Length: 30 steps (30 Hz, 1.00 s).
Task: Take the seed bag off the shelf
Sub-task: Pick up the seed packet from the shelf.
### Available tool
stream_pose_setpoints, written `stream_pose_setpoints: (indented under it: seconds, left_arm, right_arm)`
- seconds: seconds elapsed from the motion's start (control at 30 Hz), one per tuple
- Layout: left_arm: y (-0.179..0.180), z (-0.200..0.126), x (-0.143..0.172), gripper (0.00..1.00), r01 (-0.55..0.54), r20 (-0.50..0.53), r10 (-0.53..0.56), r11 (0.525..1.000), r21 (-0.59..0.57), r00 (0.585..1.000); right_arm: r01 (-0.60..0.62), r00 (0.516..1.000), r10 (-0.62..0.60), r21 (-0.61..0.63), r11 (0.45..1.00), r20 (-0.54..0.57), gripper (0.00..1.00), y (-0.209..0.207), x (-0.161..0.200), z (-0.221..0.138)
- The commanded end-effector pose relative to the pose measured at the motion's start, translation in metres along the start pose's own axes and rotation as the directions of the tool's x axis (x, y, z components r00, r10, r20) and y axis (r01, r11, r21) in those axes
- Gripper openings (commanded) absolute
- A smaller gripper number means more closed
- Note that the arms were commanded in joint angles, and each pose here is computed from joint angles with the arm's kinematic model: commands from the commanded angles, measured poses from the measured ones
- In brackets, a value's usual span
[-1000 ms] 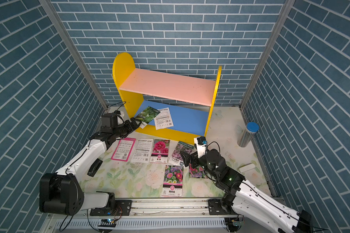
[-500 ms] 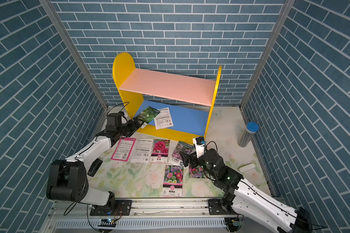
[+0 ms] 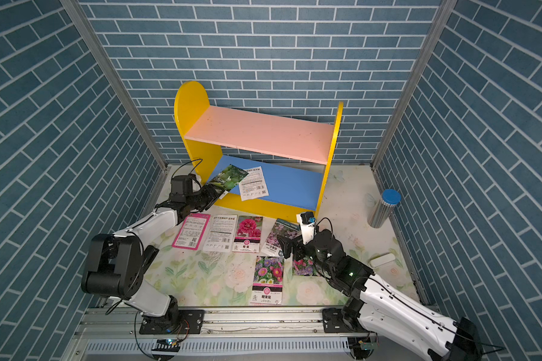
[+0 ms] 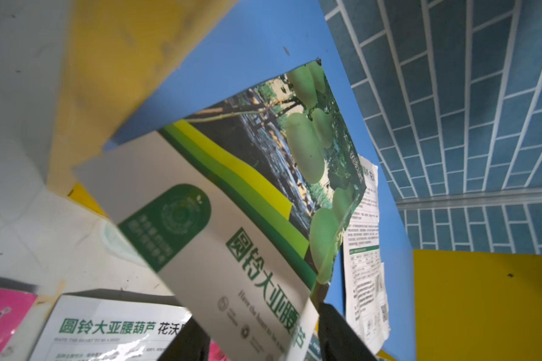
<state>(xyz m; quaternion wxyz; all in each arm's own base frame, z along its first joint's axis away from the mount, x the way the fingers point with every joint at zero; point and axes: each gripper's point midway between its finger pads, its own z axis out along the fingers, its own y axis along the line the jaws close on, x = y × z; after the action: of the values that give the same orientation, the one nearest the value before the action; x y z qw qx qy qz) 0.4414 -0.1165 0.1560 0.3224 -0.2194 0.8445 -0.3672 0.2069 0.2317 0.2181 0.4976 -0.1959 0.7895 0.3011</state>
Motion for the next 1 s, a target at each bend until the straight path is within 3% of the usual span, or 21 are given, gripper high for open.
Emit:
stream_pose_setpoints:
  seconds: [0.0,0.47,0.73,0.97]
  left_arm:
    - [-0.010,0.001,-0.011,0.50,-0.009,0.023,0.008,0.999,0.038,1.000]
    - [-0.035,-0.007,-0.027,0.01,-0.019,0.064,0.012,0.995,0.102,0.998]
    - [-0.067,-0.035,-0.026,0.00,-0.058,0.078,0.043,0.978,0.200,0.996]
    - [-0.094,-0.081,-0.008,0.00,-0.125,0.099,0.100,0.947,0.297,0.990]
  right_arm:
    - [-0.007,0.999,0.008,-0.010,1.000,0.051,0.98,0.004,-0.018,-0.006]
    - [-0.018,0.998,0.018,-0.010,1.000,0.059,0.98,0.003,-0.016,-0.008]
    - [-0.062,0.994,0.065,-0.038,0.997,0.085,0.97,0.006,-0.019,-0.008]
    - [-0.179,0.963,0.213,-0.197,0.964,0.164,0.94,0.030,-0.041,0.000]
